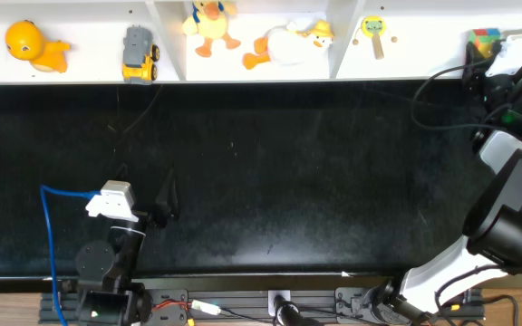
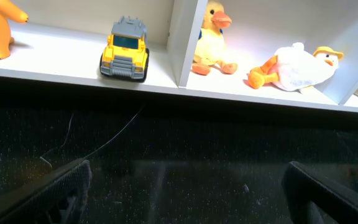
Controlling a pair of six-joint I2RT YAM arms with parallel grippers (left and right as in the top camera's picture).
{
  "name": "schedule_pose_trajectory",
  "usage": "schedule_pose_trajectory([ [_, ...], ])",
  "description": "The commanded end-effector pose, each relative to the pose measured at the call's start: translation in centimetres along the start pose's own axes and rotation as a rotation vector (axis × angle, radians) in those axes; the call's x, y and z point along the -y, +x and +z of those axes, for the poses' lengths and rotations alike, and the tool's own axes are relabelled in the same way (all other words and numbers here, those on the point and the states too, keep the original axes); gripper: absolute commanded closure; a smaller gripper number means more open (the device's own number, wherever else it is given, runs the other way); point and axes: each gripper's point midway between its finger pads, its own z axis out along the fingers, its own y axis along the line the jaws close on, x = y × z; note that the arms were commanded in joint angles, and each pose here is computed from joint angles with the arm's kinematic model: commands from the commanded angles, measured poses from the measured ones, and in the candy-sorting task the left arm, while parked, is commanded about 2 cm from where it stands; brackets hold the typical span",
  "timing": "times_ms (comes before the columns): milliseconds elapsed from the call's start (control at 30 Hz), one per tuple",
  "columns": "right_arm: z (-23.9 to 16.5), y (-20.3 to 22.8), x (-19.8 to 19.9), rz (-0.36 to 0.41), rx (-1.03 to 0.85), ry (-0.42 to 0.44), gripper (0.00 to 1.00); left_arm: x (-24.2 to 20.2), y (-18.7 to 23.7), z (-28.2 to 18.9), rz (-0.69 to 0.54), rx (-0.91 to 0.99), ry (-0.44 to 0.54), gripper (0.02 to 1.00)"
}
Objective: Store Toys
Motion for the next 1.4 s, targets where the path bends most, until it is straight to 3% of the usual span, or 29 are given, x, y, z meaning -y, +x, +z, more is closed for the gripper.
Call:
schedule_pose_trajectory([
  [33,0.2,0.2,-0.1,0.010,0.008,-0.012,0.855,0.4,0.1,0.0,-0.016,0.003,0.024,0.020],
  [233,0.2,0.2,-0.2,0.062,0.010,-0.020,0.730,0.4,0.1,0.0,-0.016,0.004,0.024,0.023],
  [400,0.2,0.2,-0.3,0.123,0.009,-0.025,0.485,0.4,0.1,0.0,-0.016,0.004,0.024,0.020],
  [433,0.2,0.2,-0.3,0.138,0.009,-0.025,0.347,0.4,0.1,0.0,-0.016,0.004,0.024,0.020],
  [467,0.2,0.1,-0.3,0.151,0.009,-0.025,0.132,0.5,0.1,0.0,-0.016,0.004,0.024,0.020],
  [500,0.2,0.1,-0.3,0.161,0.009,-0.025,0.003,0.4,0.1,0.0,-0.016,0.004,0.024,0.020],
  [900,-1.2,-2.7,-0.6,0.257,0.009,-0.015,0.005,0.4,0.1,0.0,-0.016,0.004,0.024,0.020],
  [1267,-9.6,-7.7,0.2,0.267,-0.161,0.262,0.005,0.5,0.1,0.0,-0.016,0.004,0.024,0.020],
  [1400,-13.0,-6.8,-1.6,0.322,-0.278,0.273,0.007,0.4,0.1,0.0,-0.016,0.004,0.024,0.020],
])
